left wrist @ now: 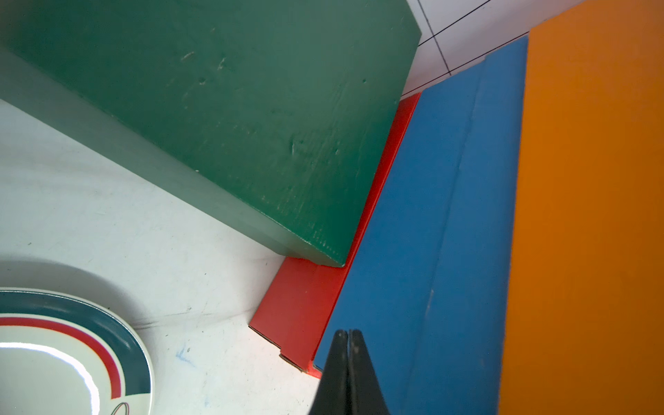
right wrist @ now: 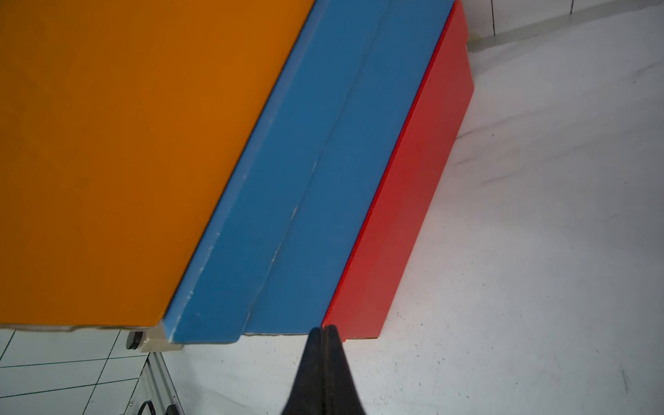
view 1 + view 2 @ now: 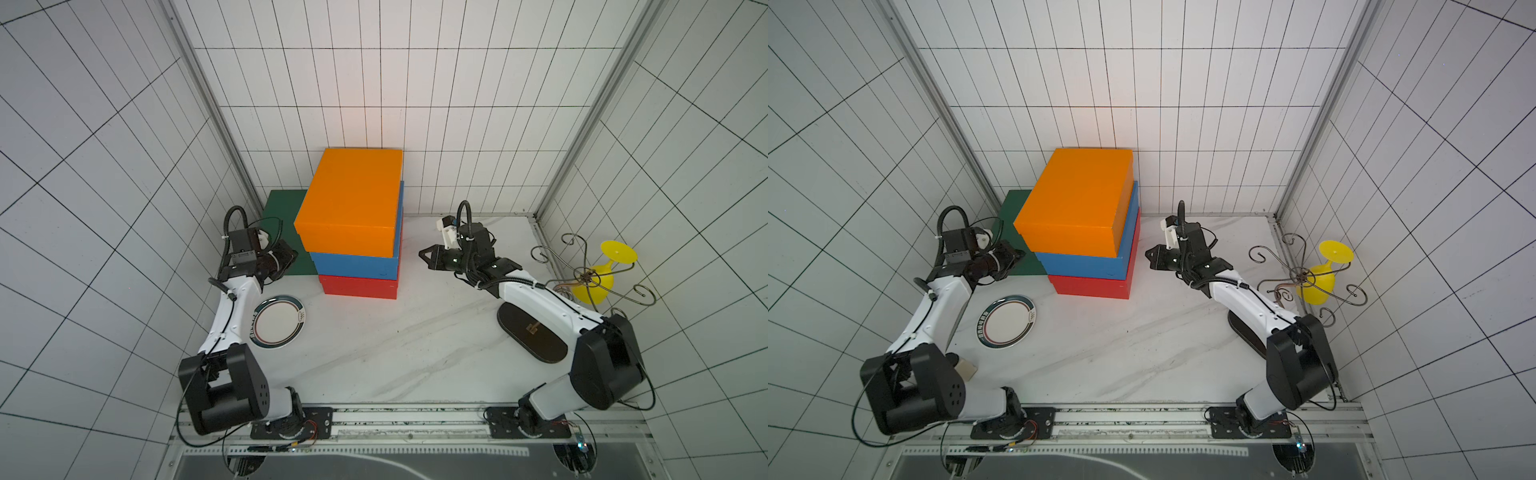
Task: Stack the shoeboxes
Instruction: Move the shoeboxes to the center of the board.
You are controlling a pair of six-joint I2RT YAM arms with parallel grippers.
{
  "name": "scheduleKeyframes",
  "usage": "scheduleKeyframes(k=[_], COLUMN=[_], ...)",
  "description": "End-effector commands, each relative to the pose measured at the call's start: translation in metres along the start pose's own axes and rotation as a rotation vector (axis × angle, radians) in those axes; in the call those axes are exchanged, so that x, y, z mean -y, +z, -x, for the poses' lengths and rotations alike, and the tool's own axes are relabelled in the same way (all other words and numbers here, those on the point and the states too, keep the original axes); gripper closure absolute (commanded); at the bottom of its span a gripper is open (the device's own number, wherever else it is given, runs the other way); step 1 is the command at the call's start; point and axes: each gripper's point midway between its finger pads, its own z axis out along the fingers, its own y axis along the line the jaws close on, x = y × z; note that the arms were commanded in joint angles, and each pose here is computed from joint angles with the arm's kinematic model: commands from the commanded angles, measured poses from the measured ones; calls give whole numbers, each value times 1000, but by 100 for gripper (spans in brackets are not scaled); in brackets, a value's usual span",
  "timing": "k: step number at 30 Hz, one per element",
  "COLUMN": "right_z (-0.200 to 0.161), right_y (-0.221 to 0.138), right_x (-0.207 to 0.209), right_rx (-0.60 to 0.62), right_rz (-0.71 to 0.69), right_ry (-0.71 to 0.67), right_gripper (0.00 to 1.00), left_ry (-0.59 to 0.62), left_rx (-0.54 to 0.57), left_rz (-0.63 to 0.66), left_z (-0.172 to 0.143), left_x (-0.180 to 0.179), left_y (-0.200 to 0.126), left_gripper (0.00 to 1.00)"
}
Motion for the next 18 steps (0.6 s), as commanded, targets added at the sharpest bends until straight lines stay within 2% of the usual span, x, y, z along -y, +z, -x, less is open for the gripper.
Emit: scheduleKeyframes(k=[1, 5, 9, 13, 18], right_z=[-25, -41, -51, -56, -64], right_y=[19, 41, 60, 73, 86], right_x=[7, 17, 22, 30, 36], right_rx=[-49, -103, -142, -150, -160], right_rz=[17, 10, 11, 5, 21], right_ry=[3, 19, 23, 37, 53], right_gripper=[100, 100, 100, 100, 100], left_ry=[-26, -48, -17, 8, -7], left_rx=[-18, -48, -98, -142, -164], left_rz=[44, 70, 108, 128, 130], left_z=[-7, -19, -39, -57, -63], left_x=[-22, -38, -39, -39, -46], left_y=[15, 32, 55, 79, 93], left_gripper=[100, 100, 100, 100, 100])
